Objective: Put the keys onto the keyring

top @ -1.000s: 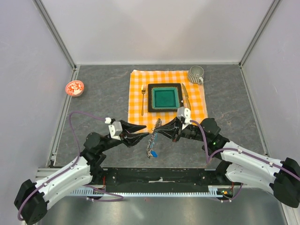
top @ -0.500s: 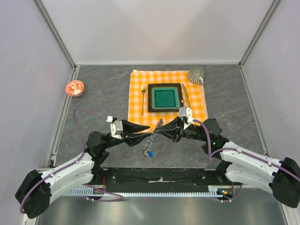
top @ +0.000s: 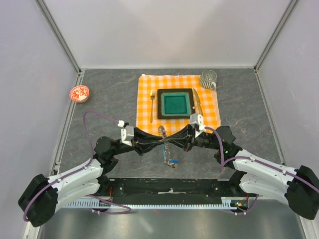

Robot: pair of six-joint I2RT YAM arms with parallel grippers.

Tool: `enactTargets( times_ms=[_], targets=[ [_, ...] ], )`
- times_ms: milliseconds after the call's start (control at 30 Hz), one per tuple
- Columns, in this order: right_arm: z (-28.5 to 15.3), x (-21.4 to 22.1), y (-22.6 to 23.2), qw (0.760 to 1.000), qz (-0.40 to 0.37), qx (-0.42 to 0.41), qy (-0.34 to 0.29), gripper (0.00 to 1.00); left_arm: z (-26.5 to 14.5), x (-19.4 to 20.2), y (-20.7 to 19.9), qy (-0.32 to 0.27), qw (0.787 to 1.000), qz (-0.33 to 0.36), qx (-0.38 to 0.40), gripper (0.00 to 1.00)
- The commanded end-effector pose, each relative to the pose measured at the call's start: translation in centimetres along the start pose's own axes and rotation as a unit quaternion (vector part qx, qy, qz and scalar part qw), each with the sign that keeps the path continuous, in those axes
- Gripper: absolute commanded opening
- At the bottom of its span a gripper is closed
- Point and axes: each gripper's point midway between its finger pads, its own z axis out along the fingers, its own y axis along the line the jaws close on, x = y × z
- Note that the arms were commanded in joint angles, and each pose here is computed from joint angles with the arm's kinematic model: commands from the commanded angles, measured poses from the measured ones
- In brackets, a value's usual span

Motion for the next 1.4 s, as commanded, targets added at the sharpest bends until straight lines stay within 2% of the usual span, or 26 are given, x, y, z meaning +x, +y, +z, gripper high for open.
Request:
enactTargets(
  times_ms=[0, 167, 333, 433, 500, 533, 567, 633, 667, 733, 800, 833, 867, 900, 1000, 1033, 1100, 1133, 1167, 1233, 1367],
  targets=[
    [0.4, -2.0, 0.7, 0.999, -0.021, -0.021, -0.036, 0.00, 0.8, -2.5, -1.1, -0.029, 0.999, 0.012, 0.033, 0.25],
    [0.4, -1.6, 0.6, 0.999, -0.023, -0.022, -0.030, 0.00, 0.9, -2.6, -1.0, -0.028, 0.999, 0.016, 0.032, 0.03],
    [0.4, -0.9, 0.7, 0.999, -0.017, -0.028, -0.017, 0.00, 0.8, -2.9, -0.6, -0.027, 0.999, 0.030, 0.020, 0.02],
    [0.2, 0.0, 0.5, 1.000, -0.005, -0.019, -0.002, 0.00, 0.6, -2.5, 0.2, -0.011, 0.999, 0.043, -0.004, 0.02],
    [0.0, 0.1, 0.3, 1.000, -0.001, -0.008, 0.002, 0.04, 0.3, -1.2, 1.0, 0.016, 0.998, 0.056, -0.019, 0.02],
    [0.0, 0.2, 0.1, 1.000, 0.000, -0.004, 0.006, 0.08, 0.2, -1.1, 1.3, 0.020, 0.997, 0.065, -0.026, 0.02],
    [-0.2, 0.3, 0.1, 1.000, 0.005, 0.002, 0.016, 0.23, 0.0, -0.5, 1.7, 0.032, 0.995, 0.087, -0.031, 0.02],
    [-0.6, 1.5, -0.7, 0.998, 0.017, 0.032, 0.048, 0.40, -0.5, 1.1, 2.5, 0.058, 0.993, 0.089, -0.049, 0.02],
    [-0.7, 0.7, -1.1, 0.998, 0.014, 0.046, 0.048, 0.54, -0.7, 1.6, 2.9, 0.067, 0.990, 0.111, -0.051, 0.02],
    [-1.5, 1.8, -2.4, 0.992, 0.026, 0.095, 0.081, 0.66, -1.0, 2.5, 3.0, 0.076, 0.989, 0.121, -0.049, 0.02],
    [-2.3, 0.6, -4.4, 0.983, 0.027, 0.166, 0.079, 0.81, -1.3, 3.1, 3.2, 0.086, 0.985, 0.138, -0.051, 0.02],
    [-3.2, 1.4, -5.0, 0.973, 0.049, 0.200, 0.103, 0.88, -1.4, 3.3, 3.2, 0.090, 0.984, 0.143, -0.050, 0.02],
    [-3.4, -0.1, -5.4, 0.970, 0.048, 0.221, 0.095, 0.98, -1.5, 3.3, 3.2, 0.092, 0.983, 0.152, -0.049, 0.02],
    [-3.8, -0.4, -5.7, 0.965, 0.052, 0.237, 0.100, 0.98, -1.7, 3.5, 3.3, 0.095, 0.982, 0.154, -0.050, 0.02],
    [-5.9, -1.1, -7.9, 0.934, 0.068, 0.331, 0.120, 0.98, -2.4, 4.8, 3.7, 0.114, 0.979, 0.161, -0.060, 0.02],
    [-7.5, -0.1, -9.0, 0.910, 0.071, 0.379, 0.150, 0.98, -2.6, 5.3, 3.9, 0.126, 0.978, 0.156, -0.065, 0.02],
    [-8.5, -1.3, -10.3, 0.888, 0.070, 0.425, 0.159, 0.98, -2.8, 5.4, 4.2, 0.134, 0.976, 0.152, -0.074, 0.02],
    [-9.6, 0.2, -10.9, 0.868, 0.077, 0.448, 0.200, 0.98, -2.7, 5.2, 4.2, 0.134, 0.977, 0.150, -0.074, 0.02],
    [-10.5, -0.9, -12.1, 0.850, 0.071, 0.483, 0.199, 0.98, -2.7, 5.2, 4.0, 0.136, 0.978, 0.141, -0.074, 0.02],
    [-12.3, 0.3, -13.2, 0.815, 0.078, 0.522, 0.238, 0.98, -2.6, 5.0, 3.8, 0.132, 0.980, 0.135, -0.070, 0.02],
    [-17.8, 0.1, -16.9, 0.732, 0.098, 0.628, 0.246, 0.98, -2.9, 5.6, 4.3, 0.141, 0.978, 0.121, -0.090, 0.02]
  ],
)
